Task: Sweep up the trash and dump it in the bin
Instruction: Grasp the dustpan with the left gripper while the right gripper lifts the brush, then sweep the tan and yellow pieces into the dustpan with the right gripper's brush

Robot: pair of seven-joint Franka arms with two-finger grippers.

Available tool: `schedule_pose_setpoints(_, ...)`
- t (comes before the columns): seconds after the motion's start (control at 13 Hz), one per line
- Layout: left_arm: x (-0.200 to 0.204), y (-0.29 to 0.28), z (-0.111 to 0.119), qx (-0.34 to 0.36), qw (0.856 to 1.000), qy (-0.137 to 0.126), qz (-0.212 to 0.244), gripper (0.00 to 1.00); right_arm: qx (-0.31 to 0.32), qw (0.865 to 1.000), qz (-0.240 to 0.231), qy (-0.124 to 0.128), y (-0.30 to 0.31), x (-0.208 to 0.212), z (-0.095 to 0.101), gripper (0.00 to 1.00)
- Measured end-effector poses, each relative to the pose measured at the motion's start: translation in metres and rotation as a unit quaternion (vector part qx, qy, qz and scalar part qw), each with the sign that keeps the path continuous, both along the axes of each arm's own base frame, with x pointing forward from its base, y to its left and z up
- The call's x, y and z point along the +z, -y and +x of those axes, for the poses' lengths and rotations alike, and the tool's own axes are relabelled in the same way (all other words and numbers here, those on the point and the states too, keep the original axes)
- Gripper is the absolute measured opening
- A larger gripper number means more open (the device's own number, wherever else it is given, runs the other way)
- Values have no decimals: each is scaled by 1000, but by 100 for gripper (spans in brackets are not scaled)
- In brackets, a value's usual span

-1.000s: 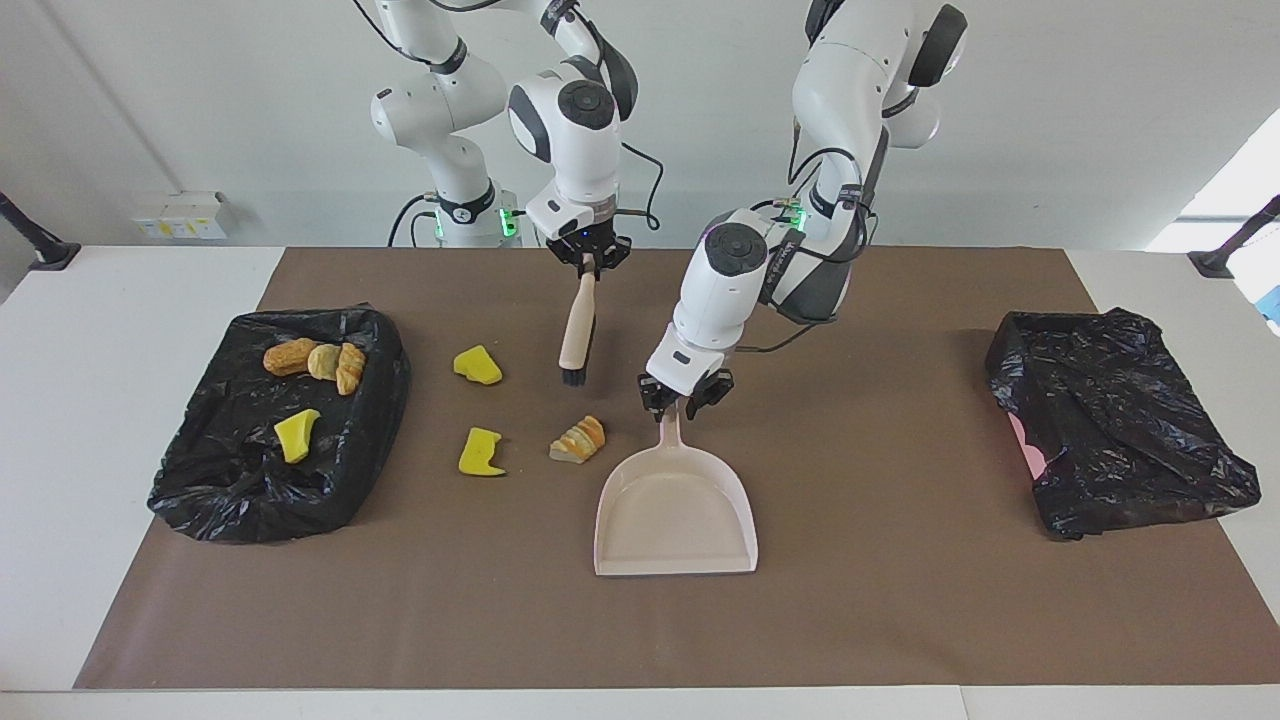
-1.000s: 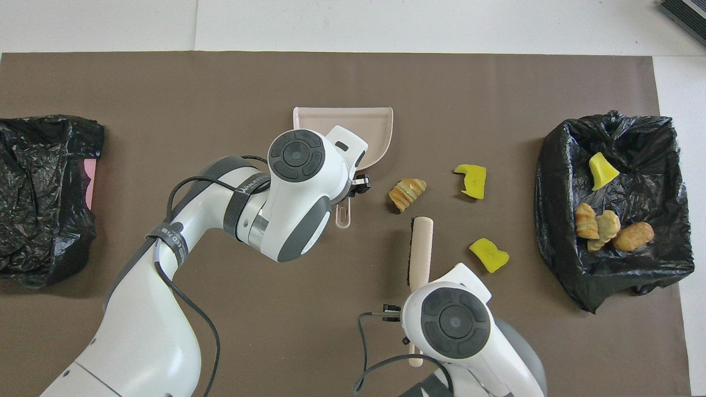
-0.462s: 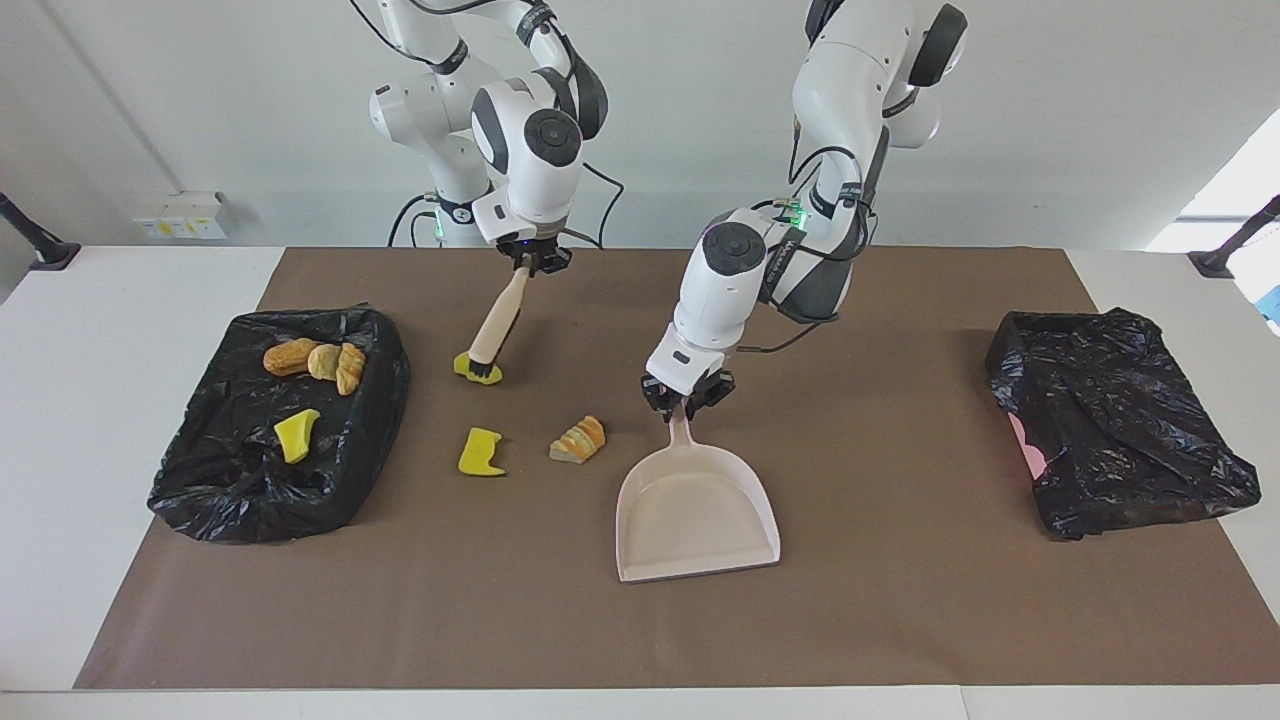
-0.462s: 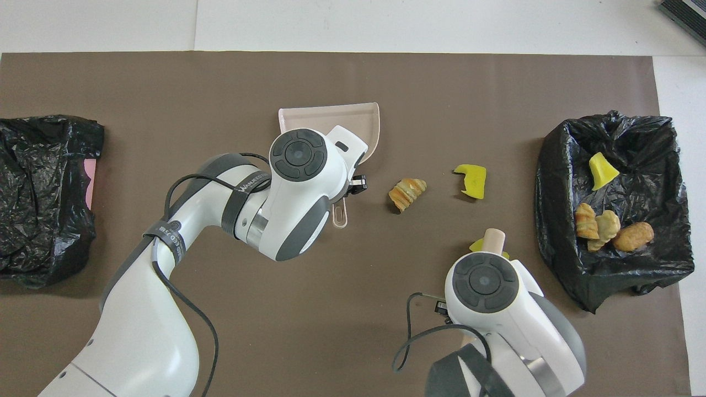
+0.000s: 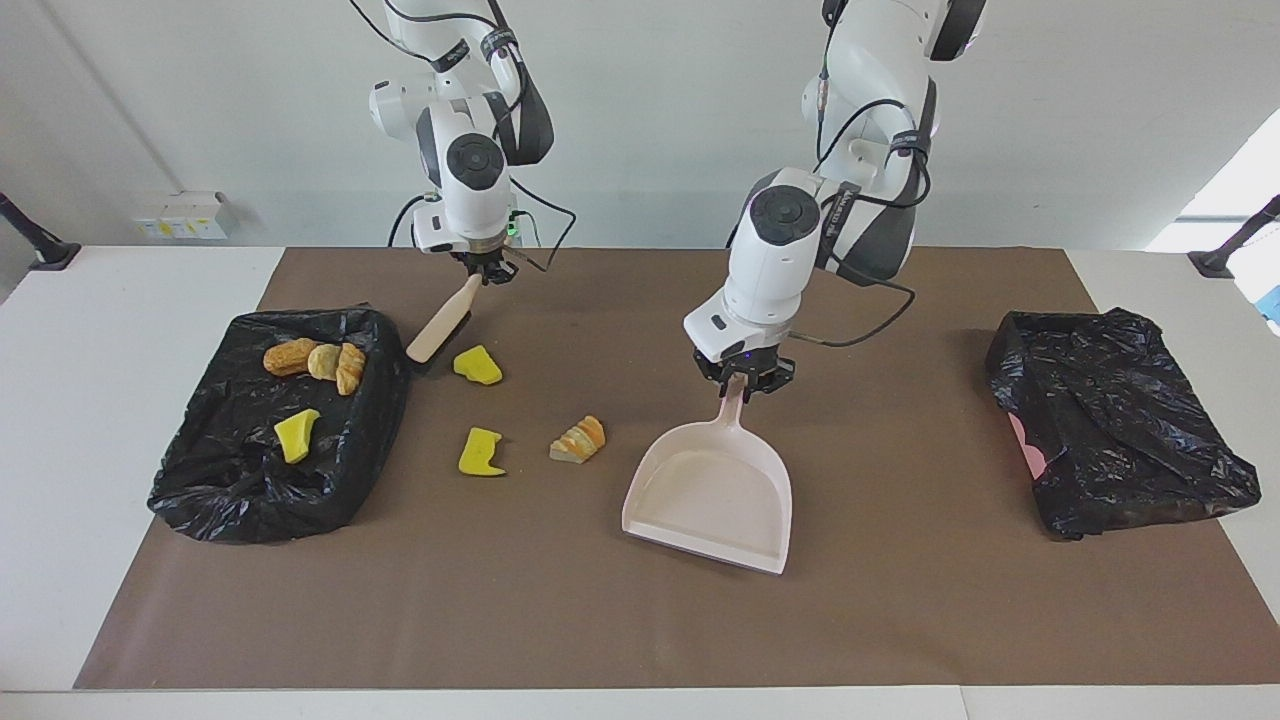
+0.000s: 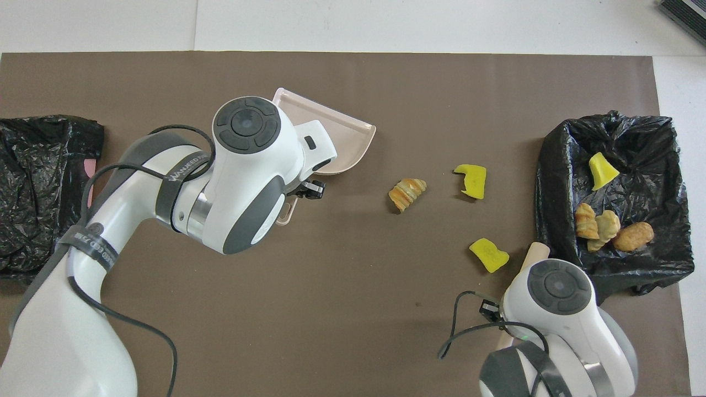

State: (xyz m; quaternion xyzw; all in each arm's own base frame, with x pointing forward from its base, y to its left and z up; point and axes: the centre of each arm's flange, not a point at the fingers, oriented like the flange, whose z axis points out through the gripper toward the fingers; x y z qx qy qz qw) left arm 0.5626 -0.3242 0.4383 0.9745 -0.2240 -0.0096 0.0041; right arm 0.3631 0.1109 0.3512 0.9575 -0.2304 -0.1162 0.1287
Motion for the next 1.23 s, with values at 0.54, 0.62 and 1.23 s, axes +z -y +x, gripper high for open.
schedule_pose_setpoints(0.54, 20, -79, -14, -293, 954, -58, 11, 33, 75, 995, 44, 49, -65, -15, 47, 26)
schedule_pose_setpoints(0.62, 14, -87, -18, -325, 943, -66, 10, 33, 83, 994, 53, 48, -78, -15, 55, 26)
schedule_pose_setpoints(1.23, -39, -97, -59, -377, 924, -62, 9, 33, 145, 976, 160, 36, -224, -13, 97, 26)
